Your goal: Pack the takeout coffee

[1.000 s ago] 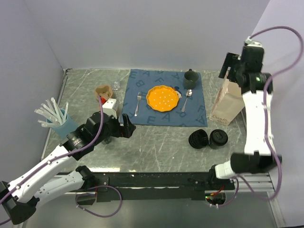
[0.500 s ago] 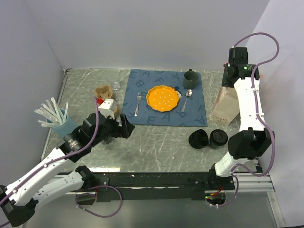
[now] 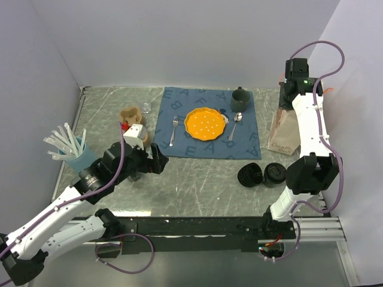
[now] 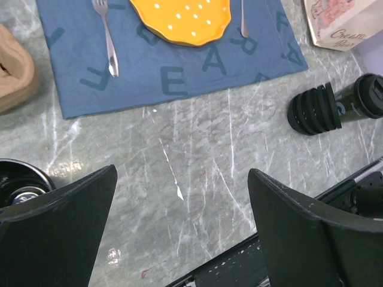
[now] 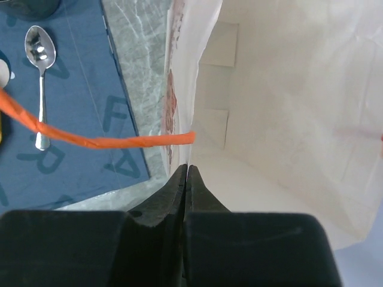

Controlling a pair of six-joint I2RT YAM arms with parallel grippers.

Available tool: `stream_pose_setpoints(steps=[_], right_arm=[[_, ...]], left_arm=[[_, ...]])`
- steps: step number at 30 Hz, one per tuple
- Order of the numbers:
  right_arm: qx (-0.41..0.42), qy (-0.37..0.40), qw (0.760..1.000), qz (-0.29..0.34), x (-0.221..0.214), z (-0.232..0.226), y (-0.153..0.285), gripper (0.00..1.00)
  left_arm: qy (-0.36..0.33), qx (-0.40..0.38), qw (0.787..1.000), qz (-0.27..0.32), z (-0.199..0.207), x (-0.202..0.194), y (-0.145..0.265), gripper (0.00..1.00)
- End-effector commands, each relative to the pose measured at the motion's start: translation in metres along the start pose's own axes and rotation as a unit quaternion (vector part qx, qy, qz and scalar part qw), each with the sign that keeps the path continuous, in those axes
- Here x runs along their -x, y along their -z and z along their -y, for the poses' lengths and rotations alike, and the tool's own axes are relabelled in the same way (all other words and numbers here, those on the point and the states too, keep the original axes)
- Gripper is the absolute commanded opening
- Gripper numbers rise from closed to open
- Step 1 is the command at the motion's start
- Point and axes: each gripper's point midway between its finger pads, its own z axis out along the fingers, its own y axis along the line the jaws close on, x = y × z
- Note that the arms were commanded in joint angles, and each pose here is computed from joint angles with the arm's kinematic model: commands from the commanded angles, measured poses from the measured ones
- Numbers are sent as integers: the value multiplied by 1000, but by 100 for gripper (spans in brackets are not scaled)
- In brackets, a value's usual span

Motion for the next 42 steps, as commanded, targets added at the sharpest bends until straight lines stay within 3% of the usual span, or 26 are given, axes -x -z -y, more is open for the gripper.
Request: stream_pose_setpoints(steps=[1,12,20,26,27,30,33,34,42], right_arm=[[-23,6,994,103,41,19,54,0],[54,119,962,238,75,-36,151,0],[176,238,919,262,34,-106,209,0],[284,389,833,274,-44,-172,241,0],[294,388,819,304,-46,-172,255,0],[363,433,754,335,-81,-195,278,1],[438,512,661,330,-136,-214,289,0],[450,522,645,330,-146,-218,292,0],[454,579,618,277,-188,-230,272,0]], left_arm=[[-2,5,999,52,7,41,12,97],[31,100,987,124,-6,113,44,97],[69,152,978,127,-19,120,50,97],[106,161,966,172,-23,142,75,97],[106,165,964,178,-25,145,80,97],[110,179,955,209,-31,161,102,97],[119,183,948,230,-35,171,119,97],[120,179,949,230,-34,170,122,97],[150,176,947,223,-40,154,124,97]])
